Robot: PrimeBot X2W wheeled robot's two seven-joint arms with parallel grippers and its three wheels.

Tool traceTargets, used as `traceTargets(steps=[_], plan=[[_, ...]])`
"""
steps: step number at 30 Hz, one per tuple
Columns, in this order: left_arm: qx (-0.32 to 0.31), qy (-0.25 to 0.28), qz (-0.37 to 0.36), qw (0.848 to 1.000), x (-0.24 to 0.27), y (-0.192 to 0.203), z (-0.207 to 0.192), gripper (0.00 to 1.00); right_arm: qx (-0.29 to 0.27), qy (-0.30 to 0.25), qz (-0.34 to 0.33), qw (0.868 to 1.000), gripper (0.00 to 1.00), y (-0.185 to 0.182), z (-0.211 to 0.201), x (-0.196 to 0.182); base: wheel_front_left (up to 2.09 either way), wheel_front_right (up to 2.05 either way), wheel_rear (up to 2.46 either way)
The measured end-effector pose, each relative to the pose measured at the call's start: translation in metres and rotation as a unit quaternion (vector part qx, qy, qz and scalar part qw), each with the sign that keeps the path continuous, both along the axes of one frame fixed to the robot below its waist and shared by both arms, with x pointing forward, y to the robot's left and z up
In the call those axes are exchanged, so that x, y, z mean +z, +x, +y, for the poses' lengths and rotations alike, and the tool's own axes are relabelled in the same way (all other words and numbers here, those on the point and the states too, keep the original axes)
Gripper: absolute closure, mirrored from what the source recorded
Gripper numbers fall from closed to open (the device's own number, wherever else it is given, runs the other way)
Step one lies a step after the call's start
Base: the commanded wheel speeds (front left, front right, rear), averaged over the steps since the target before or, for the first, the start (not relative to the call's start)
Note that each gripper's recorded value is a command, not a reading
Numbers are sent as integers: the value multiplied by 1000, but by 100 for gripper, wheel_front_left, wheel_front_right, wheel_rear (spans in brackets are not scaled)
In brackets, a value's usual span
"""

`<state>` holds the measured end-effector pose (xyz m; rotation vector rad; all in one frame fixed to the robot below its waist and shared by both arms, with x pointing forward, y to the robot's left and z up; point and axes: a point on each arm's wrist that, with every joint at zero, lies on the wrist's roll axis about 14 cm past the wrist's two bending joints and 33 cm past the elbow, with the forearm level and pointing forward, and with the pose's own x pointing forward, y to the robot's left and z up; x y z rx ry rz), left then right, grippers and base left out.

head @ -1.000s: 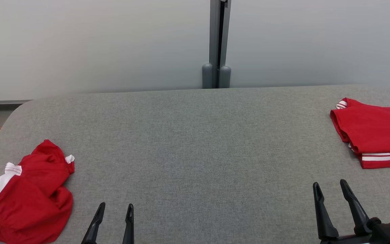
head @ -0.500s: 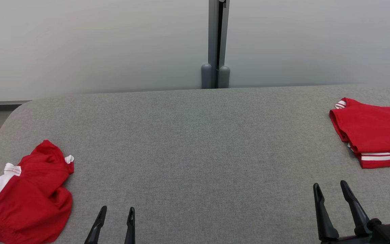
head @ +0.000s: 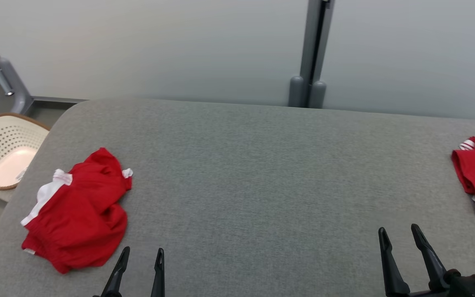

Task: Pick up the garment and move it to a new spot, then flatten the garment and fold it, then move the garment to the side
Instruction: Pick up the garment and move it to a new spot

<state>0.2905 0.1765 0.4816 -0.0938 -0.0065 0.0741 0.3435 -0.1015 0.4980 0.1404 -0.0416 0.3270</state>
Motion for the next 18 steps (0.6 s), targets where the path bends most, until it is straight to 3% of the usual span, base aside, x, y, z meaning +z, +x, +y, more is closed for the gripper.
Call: traceTargets(steps=[18], plan=[[165, -9, 0, 986, -1, -67, 73, 0, 151, -2, 13, 988, 0, 11, 98, -7, 0, 0, 0]])
